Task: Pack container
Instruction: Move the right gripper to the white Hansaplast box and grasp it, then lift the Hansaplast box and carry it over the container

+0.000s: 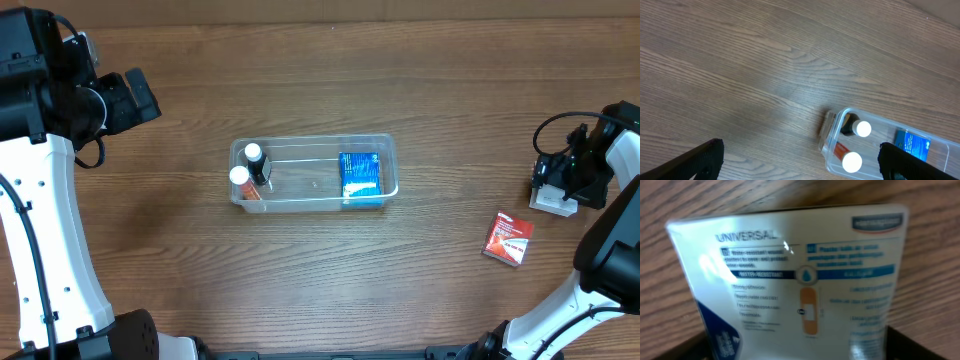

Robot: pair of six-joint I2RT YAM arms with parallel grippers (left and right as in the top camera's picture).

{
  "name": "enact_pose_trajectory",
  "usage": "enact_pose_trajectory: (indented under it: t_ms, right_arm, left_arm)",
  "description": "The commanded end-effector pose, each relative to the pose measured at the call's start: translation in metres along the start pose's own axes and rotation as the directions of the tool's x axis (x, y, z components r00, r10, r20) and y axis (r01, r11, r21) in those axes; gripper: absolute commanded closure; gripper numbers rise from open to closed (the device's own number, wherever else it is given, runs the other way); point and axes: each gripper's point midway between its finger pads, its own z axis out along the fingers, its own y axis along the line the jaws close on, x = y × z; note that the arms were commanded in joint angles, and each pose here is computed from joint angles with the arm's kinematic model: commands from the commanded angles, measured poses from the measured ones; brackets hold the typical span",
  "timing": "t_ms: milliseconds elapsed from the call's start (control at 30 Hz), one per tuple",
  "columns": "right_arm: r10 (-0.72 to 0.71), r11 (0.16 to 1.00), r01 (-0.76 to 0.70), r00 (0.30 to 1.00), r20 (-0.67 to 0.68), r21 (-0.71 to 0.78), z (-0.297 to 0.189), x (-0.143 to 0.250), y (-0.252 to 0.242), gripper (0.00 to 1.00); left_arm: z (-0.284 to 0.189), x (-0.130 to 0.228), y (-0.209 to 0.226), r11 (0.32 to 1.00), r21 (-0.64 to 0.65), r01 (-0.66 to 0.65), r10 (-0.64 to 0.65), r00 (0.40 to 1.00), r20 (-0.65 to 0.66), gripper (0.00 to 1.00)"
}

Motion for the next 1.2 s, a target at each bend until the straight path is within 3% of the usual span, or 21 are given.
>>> enact_pose_trajectory:
  t_ms: [0, 433, 633, 933, 1167]
  right_arm:
    - [-0.008, 1.0, 0.008, 1.0, -0.009, 0.004, 0.004, 0.001, 0.001, 0.21]
    - [-0.01, 1.0, 0.01, 1.0, -0.007, -0.001, 0.003, 0.001, 0.002, 0.27]
    - [-0.033, 0.998, 0.036, 0.998, 0.059, -0.057, -0.024, -0.019, 0.03, 0.29]
    - [-0.157, 0.981, 0.181, 0.952, 0.263, -0.069, -0.123, -0.04, 0.107, 0.28]
    - [-0.247, 0.929, 0.332, 0.884, 0.398, -0.161, -0.224, -0.002, 0.212, 0.28]
  left_arm:
    - [0.001, 0.0, 0.0, 1.0, 0.005, -0.019, 0.019, 1.0, -0.003, 0.0]
    - [0.001, 0.0, 0.0, 1.0, 0.005, -0.019, 0.019, 1.0, -0.002, 0.0]
    - [0.001, -0.001, 0.0, 1.0, 0.005, -0.019, 0.019, 1.0, -0.001, 0.0]
    - [0.001, 0.001, 0.001, 1.0, 0.004, -0.018, 0.018, 1.0, -0.009, 0.0]
    - [0.001, 0.004, 0.001, 1.0, 0.001, -0.017, 0.017, 1.0, -0.022, 0.0]
